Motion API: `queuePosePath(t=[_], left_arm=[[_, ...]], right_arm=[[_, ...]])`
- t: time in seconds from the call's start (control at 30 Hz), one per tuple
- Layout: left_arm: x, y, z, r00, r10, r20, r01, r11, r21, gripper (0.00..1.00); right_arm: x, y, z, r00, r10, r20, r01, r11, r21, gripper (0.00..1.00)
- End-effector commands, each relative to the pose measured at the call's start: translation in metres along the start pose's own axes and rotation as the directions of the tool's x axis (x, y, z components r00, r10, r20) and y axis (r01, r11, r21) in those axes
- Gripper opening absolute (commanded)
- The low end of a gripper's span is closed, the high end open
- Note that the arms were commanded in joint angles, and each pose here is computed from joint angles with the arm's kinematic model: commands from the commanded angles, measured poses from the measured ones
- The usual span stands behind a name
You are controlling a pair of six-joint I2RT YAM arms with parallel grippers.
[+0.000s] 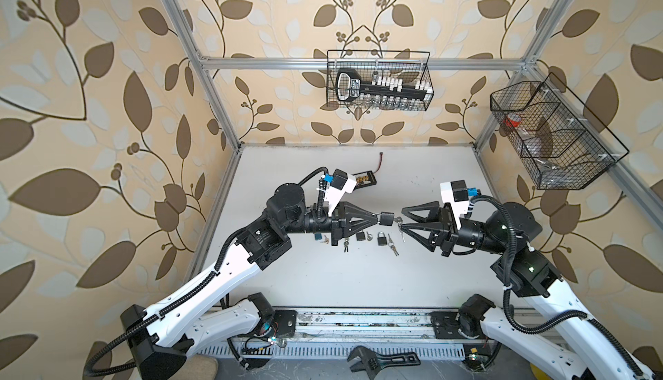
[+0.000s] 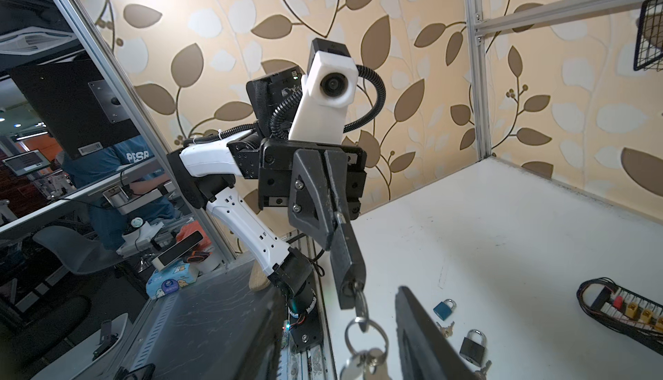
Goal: Lock with the key
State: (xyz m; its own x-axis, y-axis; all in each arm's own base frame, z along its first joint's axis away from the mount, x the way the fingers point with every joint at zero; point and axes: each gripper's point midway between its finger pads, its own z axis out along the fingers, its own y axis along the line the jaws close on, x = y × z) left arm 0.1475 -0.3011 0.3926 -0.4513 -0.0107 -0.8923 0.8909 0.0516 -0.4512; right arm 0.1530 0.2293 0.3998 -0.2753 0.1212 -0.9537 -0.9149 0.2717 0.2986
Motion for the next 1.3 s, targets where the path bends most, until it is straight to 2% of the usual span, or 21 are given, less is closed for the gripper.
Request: queuePosePath(t=[0.0,0.1,0.2,0.33,0.5,1.27], left_arm=[[-0.014,-0.015,-0.003,0.999,0.041,0.031,-0.043,0.997,0.061,0.0],[-0.014,-0.016,-0.003,0.999,0.044,0.033,-0.046,0.997,0.063,0.0],[-0.014,-0.016,-0.004,0.998,0.045,0.035,-0.047,0.997,0.059,0.0],[-0.016,-0.015,-0.004,0.998,0.05,0.041,-0.052,0.997,0.053,0.0],[-0.017,-0.013,-0.005,0.997,0.055,0.052,-0.057,0.998,0.029,0.0],[-0.018,-0.011,-0.015,0.995,0.083,0.048,-0.082,0.996,-0.037,0.0]], right_arm=[[-0.011,0.011,-0.002,1.0,-0.019,0.013,0.019,0.999,-0.038,0.4],[-0.006,0.01,0.0,1.0,-0.008,-0.003,0.008,0.999,-0.048,0.33],[-0.004,0.01,0.001,1.0,-0.003,-0.008,0.002,0.998,-0.055,0.17],[-0.001,0.009,0.002,1.0,0.003,-0.019,-0.004,0.998,-0.061,0.15],[0.0,0.009,0.001,1.0,0.002,-0.019,-0.003,0.998,-0.055,0.0],[-0.006,0.005,-0.015,0.998,-0.058,0.01,0.058,0.998,0.039,0.0]])
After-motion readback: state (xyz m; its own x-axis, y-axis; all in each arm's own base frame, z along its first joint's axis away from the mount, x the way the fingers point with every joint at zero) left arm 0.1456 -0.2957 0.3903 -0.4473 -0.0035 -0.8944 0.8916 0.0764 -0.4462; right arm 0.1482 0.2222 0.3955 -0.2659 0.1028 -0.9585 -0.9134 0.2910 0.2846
